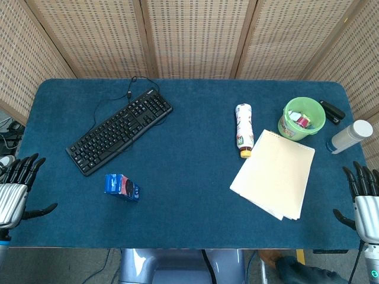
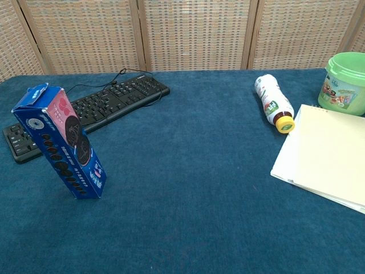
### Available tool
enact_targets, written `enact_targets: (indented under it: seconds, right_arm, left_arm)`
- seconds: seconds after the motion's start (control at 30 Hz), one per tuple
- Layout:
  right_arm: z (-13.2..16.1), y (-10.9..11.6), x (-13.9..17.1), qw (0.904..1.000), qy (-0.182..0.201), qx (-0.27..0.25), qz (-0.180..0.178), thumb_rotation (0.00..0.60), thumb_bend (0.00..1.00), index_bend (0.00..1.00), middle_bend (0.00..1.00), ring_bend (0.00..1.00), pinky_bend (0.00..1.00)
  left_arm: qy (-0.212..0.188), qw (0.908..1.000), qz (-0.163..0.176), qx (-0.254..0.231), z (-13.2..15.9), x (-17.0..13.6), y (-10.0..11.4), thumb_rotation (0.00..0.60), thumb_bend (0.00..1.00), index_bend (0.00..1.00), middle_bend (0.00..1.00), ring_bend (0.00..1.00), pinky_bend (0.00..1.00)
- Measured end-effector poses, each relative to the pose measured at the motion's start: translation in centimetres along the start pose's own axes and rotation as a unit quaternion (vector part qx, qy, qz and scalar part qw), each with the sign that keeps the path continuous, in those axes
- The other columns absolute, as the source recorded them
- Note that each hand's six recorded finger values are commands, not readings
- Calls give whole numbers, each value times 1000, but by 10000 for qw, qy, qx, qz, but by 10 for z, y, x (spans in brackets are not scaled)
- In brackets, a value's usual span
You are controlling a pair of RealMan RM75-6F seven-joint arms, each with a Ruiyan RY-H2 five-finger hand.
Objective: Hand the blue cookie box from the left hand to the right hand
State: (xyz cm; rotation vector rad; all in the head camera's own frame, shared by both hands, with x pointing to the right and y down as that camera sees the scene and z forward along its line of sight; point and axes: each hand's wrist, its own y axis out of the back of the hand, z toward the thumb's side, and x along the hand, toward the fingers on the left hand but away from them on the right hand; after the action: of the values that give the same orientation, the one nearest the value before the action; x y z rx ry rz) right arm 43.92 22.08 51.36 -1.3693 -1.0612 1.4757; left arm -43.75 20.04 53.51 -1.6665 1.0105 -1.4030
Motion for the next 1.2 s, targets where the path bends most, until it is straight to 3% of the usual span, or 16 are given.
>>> enact_targets:
  seconds: [0.17, 0.37, 0.6, 0.83, 0.97, 1.2]
  right_arm:
    - [1, 1, 0, 10000, 15, -42, -2, 600, 0, 102, 0, 0, 0]
    - [2, 0, -1, 10000, 33, -56, 11, 600, 0, 102, 0, 0, 0]
    - [2, 0, -2, 10000, -16, -47, 28, 600, 0, 102, 0, 0, 0]
    - [-1, -1, -2, 10000, -40, -68, 43, 600, 0, 103, 0, 0, 0]
    - [-1, -2, -3, 9999, -38, -88, 54, 600, 0, 103, 0, 0, 0]
    - [-2, -2, -3, 9999, -58, -104, 48, 600, 0, 103, 0, 0, 0]
  left_arm:
    - [-81, 9999, -111, 57, 5, 1, -2, 600, 0, 0, 0, 0, 0]
    - [-762, 9959, -282, 396, 37, 15, 2, 600, 0, 0, 0, 0, 0]
    - [-1549, 9802, -969, 759, 85, 38, -8, 600, 0, 0, 0, 0, 0]
    - [-1672, 9749, -1309, 667, 115, 64, -14, 600, 0, 0, 0, 0, 8]
    - [-1711, 9732, -1416, 589, 129, 77, -19, 600, 0, 14, 63, 86, 139]
    - [-1755, 9683, -1592, 788, 143, 90, -28, 600, 0, 243, 277, 299, 365]
